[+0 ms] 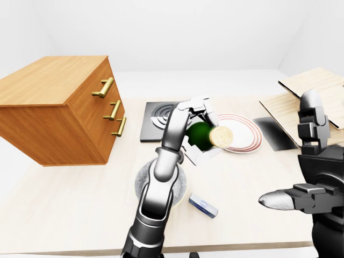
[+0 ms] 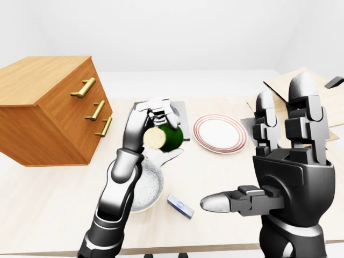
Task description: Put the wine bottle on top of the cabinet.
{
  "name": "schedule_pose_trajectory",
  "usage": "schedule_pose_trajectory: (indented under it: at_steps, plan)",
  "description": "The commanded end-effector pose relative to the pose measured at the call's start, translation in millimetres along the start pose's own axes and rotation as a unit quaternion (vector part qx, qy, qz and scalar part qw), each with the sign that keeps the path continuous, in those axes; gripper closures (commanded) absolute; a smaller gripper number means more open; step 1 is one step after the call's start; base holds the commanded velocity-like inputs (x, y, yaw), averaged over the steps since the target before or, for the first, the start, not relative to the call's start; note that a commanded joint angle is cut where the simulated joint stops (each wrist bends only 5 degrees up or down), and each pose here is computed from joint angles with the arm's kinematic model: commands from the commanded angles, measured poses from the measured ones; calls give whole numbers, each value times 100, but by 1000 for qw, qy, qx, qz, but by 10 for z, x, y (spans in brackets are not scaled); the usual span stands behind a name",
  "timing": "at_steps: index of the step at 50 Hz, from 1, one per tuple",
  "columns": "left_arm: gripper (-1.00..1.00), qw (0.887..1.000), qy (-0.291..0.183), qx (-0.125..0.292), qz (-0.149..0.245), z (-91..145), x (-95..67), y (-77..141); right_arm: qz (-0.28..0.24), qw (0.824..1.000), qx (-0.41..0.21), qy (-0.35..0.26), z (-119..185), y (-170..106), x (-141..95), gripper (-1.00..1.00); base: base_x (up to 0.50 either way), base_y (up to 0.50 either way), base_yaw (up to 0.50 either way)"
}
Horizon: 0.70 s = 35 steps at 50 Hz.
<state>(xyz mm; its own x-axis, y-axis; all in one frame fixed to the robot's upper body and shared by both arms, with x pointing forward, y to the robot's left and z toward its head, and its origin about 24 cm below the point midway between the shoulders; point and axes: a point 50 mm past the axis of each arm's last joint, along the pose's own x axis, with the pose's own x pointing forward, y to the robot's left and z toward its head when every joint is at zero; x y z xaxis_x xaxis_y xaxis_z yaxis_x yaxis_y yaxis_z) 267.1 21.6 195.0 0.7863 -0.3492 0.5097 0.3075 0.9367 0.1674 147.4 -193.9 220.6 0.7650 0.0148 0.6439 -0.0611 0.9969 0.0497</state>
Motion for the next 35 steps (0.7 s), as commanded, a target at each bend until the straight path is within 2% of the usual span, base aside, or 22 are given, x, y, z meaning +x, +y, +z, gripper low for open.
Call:
schedule_pose_trajectory:
  at_steps: [1, 3, 7, 9, 10, 13, 14, 18, 22, 26, 31, 35]
  plan:
    - [98, 993, -110, 34, 21, 498, 42, 232, -43, 998, -45, 23, 62, -212, -298, -100, 0, 0, 0]
    - [98, 990, -134, 41, 24, 602, 28, 264, -42, 997, -65, 13, 64, -214, -314, -100, 0, 0, 0]
    - [98, 976, -204, 69, 23, 919, -37, 331, -45, 995, -85, 27, -33, -242, -348, -100, 0, 0, 0]
    - [98, 965, -249, 86, 18, 1114, -77, 376, -48, 994, -85, 39, -88, -259, -368, -100, 0, 0, 0]
    - [98, 955, -276, 104, 21, 1234, -94, 424, -51, 994, -82, 46, -118, -274, -384, -100, 0, 0, 0]
    - [98, 934, -336, 124, 23, 1496, -114, 524, -54, 994, -80, 58, -172, -293, -402, -100, 0, 0, 0]
    - [98, 920, -364, 141, 30, 1632, -115, 590, -57, 993, -78, 63, -201, -309, -406, -100, 0, 0, 0]
    - [98, 896, -413, 156, 45, 1886, -79, 786, -62, 993, -73, 75, -266, -330, -420, -100, 0, 0, 0]
    - [98, 896, -414, 148, 62, 1952, 33, 977, -67, 992, -66, 88, -329, -344, -436, -100, 0, 0, 0]
    - [98, 888, -430, 141, 77, 2084, 65, 1121, -69, 991, -62, 95, -366, -353, -444, -100, 0, 0, 0]
    - [98, 898, -409, 130, 97, 2117, 233, 1324, -74, 990, -58, 106, -401, -377, -476, -100, 0, 0, 0]
    - [97, 901, -394, 132, 123, 2215, 359, 1555, -76, 989, -57, 110, -419, -391, -481, -100, 0, 0, 0]
